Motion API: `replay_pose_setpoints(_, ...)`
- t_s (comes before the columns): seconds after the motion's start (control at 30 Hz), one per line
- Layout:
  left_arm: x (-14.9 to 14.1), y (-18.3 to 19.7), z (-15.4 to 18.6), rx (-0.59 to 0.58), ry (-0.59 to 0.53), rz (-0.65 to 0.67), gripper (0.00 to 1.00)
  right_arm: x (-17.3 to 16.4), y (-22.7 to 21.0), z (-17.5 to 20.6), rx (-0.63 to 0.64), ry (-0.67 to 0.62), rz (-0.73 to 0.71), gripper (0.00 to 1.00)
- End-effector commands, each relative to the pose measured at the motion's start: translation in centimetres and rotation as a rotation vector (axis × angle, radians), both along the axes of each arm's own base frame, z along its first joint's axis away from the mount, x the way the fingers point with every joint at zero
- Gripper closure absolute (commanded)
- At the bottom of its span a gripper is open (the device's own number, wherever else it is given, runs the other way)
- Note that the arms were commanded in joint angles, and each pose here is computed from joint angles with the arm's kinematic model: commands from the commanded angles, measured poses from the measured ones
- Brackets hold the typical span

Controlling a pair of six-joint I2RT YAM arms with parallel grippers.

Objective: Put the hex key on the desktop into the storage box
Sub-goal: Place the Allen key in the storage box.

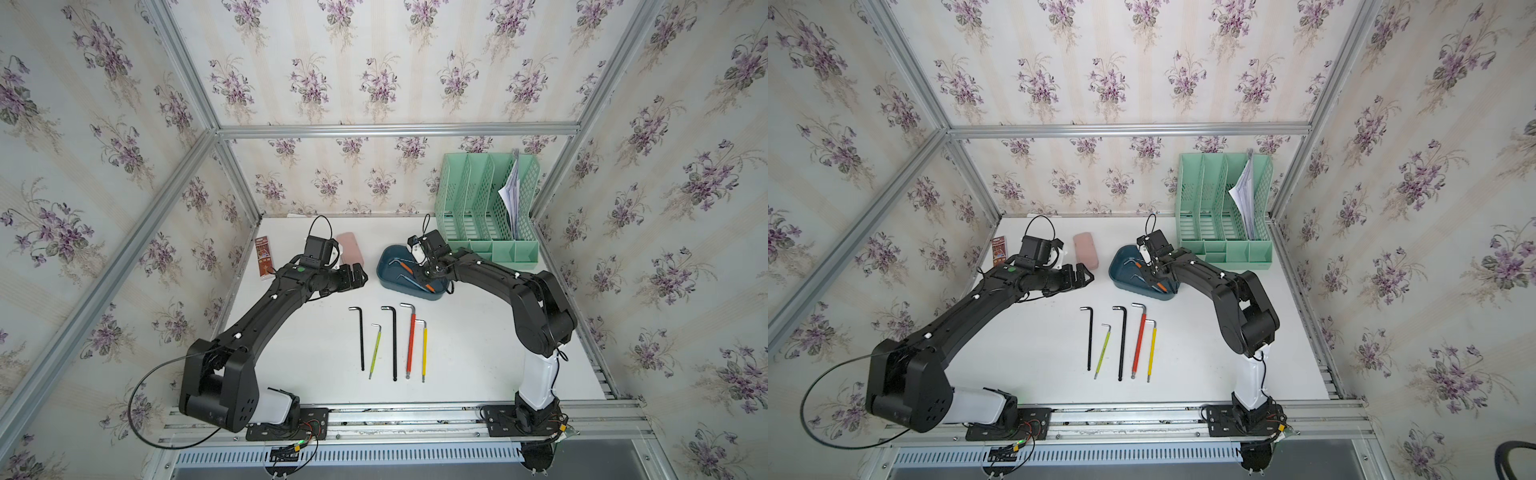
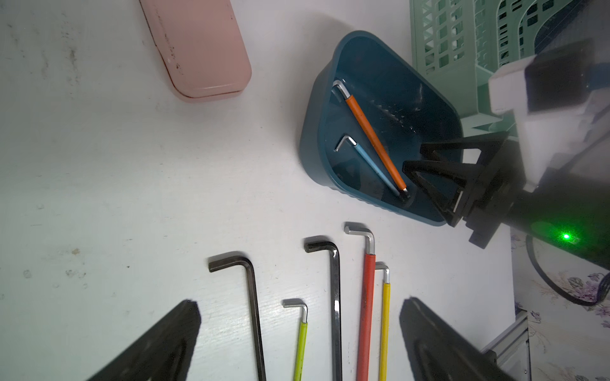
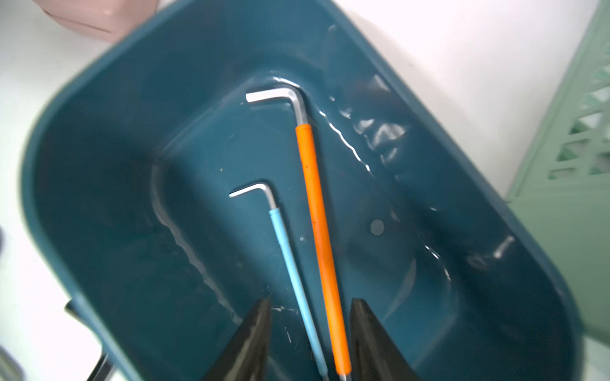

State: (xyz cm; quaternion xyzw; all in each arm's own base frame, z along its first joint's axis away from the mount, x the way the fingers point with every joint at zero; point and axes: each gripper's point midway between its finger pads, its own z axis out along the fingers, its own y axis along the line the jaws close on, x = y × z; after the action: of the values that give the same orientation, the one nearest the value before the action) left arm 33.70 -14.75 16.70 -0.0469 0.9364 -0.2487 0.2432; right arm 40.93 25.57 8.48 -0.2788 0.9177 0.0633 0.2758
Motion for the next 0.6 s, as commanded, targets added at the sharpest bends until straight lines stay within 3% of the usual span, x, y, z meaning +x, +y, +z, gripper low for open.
replay_pose_setpoints(0.0,-2.0,0.8,0.9,0.021,0.021,0.035,0.01,1.0,0.3,3.9,0.063,-0.09,-0.033,0.52)
replay_pose_setpoints(0.13,-4.8,1.8,2.1,0.077,0.006,0.077,0.01,1.6,0.3,9.8,0.163,-0.174,-0.089,0.49)
replay_pose_setpoints(0.23,-6.4,2.9,3.1,0.109,0.008,0.113,0.01,0.3,0.2,12.3,0.259,-0.16,-0.125,0.49)
replay_pose_setpoints(0.57,-9.9,5.1,5.1,0.118,-0.102,0.155,0.01,-6.2,1.7,8.9,0.496,0.078,-0.095,0.52)
